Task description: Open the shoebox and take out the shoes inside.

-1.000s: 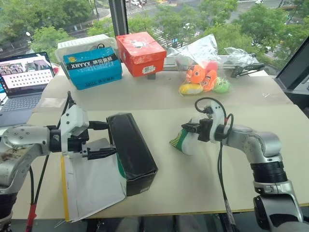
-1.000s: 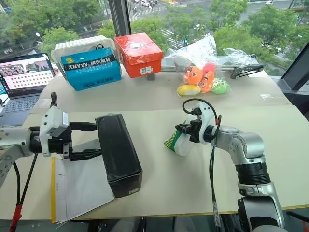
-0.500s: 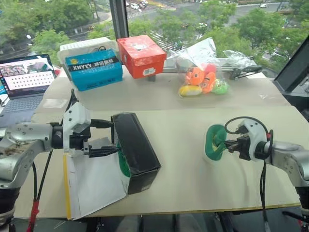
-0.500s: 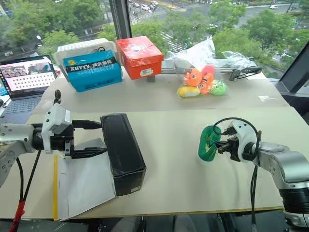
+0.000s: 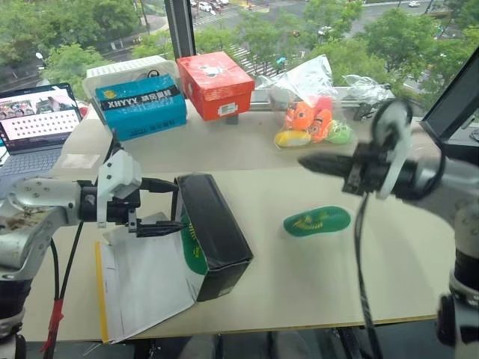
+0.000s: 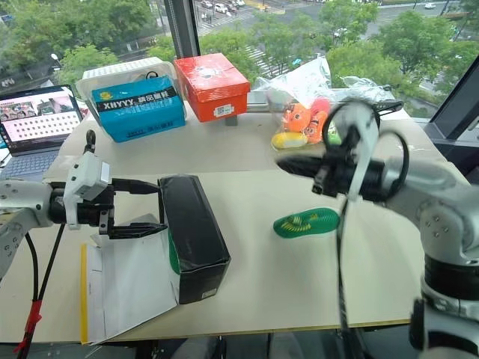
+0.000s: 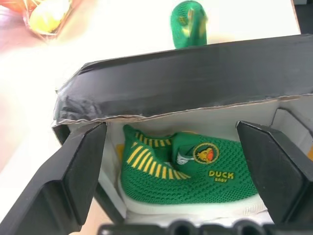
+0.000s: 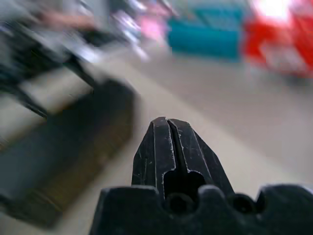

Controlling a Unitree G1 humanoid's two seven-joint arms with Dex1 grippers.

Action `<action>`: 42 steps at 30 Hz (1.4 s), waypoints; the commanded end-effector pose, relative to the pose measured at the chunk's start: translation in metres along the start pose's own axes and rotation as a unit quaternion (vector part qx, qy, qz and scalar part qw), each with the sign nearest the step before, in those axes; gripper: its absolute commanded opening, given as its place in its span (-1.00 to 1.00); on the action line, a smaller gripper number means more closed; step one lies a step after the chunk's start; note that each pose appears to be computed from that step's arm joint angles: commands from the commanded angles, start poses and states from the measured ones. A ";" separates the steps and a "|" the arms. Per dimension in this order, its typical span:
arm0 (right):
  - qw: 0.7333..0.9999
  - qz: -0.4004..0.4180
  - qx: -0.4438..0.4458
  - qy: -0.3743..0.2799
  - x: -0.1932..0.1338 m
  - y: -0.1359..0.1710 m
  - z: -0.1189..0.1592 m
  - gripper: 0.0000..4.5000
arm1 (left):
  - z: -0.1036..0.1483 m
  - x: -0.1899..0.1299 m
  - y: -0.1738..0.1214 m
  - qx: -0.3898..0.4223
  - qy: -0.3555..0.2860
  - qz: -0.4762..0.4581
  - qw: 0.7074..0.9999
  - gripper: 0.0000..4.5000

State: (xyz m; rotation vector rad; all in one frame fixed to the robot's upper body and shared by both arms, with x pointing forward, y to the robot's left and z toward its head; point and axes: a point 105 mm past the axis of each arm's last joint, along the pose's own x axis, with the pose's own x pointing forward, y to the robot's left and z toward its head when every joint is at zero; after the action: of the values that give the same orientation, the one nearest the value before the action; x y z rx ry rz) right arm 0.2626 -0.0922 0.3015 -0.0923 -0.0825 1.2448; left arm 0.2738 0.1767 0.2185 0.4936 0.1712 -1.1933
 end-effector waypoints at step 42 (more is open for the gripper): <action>0.963 0.086 0.041 0.253 0.086 -0.001 -0.193 -0.99 | 0.036 -0.018 -0.005 0.012 -0.027 0.024 0.999 1.00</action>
State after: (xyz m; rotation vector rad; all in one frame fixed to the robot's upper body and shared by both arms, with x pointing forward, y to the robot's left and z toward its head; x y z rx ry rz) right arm 0.3108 -0.0305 0.1081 -0.3393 0.4686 1.3447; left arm 0.2638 0.1738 0.2446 0.4520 0.1263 -1.1716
